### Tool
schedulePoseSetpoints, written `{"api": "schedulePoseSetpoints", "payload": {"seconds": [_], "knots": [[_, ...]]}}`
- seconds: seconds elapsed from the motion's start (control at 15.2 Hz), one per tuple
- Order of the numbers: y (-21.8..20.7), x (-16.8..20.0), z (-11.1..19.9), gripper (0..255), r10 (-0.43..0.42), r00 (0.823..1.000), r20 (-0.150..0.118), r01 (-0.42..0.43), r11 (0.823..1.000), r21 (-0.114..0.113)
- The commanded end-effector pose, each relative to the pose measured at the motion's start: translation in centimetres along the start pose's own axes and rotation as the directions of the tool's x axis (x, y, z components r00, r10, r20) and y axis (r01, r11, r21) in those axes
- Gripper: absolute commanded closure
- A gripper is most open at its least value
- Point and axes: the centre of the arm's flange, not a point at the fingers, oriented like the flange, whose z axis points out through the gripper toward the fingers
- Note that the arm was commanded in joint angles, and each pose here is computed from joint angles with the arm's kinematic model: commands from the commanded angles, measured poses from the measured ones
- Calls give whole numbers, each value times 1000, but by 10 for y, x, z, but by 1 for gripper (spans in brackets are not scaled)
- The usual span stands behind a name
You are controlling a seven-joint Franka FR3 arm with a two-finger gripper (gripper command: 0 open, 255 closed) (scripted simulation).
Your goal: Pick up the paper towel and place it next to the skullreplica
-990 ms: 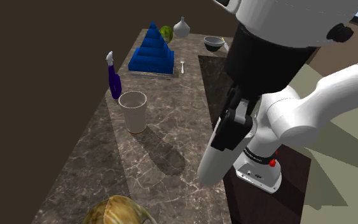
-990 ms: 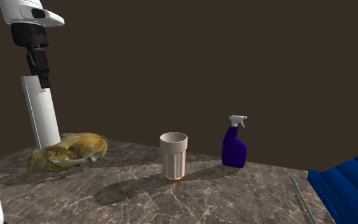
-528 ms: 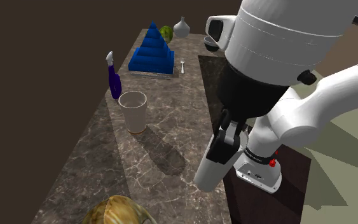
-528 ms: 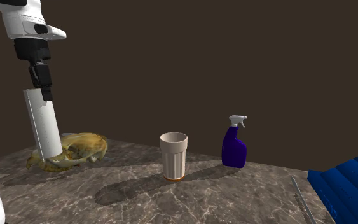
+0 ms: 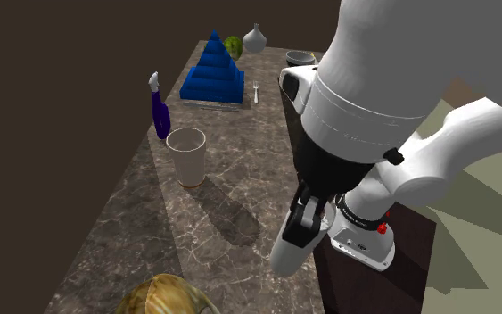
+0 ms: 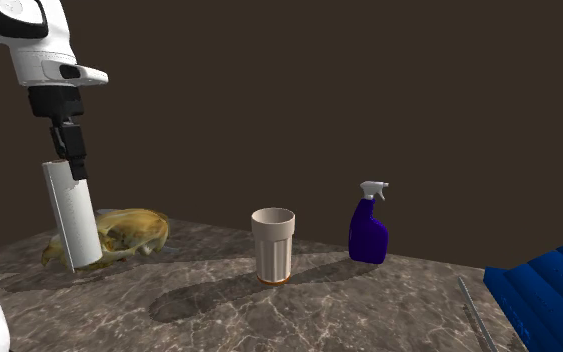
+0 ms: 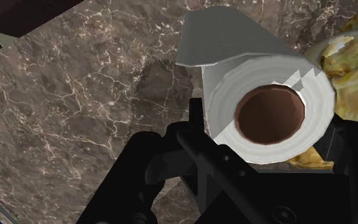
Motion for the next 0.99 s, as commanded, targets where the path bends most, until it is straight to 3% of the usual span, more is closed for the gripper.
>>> {"api": "schedulePoseSetpoints", "payload": {"seconds": [0.0,0.92], "knots": [[0,-1,11,255,0,1000,-1,0,1000,0],[-4,-6,85,255,0,1000,-1,0,1000,0]]}}
